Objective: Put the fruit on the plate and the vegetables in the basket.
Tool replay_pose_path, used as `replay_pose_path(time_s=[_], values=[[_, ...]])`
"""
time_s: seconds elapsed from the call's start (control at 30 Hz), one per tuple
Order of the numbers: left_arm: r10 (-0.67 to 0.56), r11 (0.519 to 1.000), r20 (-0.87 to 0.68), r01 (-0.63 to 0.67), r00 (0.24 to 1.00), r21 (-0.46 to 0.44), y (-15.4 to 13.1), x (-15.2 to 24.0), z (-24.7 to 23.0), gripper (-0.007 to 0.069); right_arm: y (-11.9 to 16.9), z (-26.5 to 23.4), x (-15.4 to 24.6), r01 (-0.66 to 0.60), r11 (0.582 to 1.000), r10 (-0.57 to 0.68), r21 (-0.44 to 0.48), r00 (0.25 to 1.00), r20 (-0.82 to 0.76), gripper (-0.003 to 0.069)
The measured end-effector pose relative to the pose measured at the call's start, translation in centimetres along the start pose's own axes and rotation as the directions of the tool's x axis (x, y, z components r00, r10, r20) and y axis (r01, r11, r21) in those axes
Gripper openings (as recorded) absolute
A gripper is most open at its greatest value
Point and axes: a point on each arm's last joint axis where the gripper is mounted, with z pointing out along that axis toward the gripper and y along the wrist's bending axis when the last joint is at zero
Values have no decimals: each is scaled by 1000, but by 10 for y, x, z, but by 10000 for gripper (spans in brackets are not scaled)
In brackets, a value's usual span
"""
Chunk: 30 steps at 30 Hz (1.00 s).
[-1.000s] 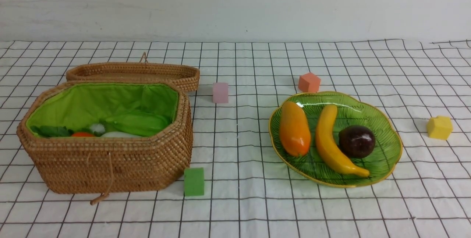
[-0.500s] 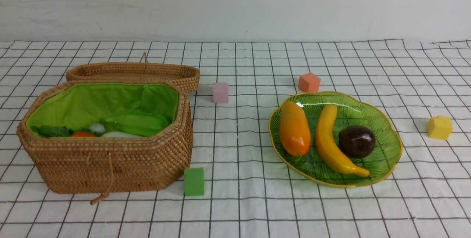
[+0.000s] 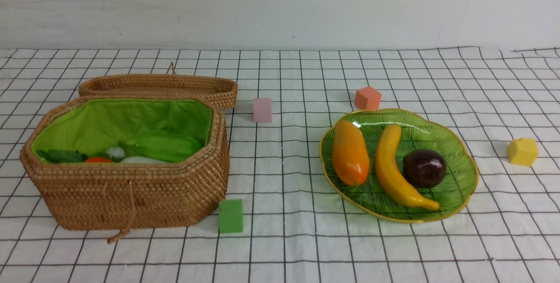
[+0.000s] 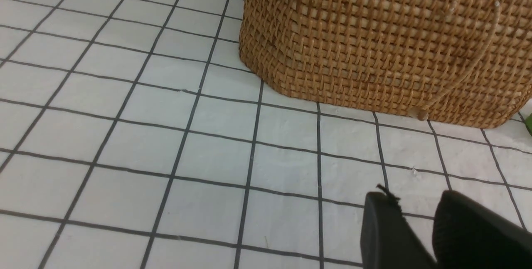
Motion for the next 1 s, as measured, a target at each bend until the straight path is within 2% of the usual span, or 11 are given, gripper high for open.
replay_pose_path(time_s=[1.0], values=[[0, 1000, 0, 0, 1000, 0, 0, 0, 0, 207, 0, 0, 0, 0, 1000, 0, 0, 1000, 0, 109]])
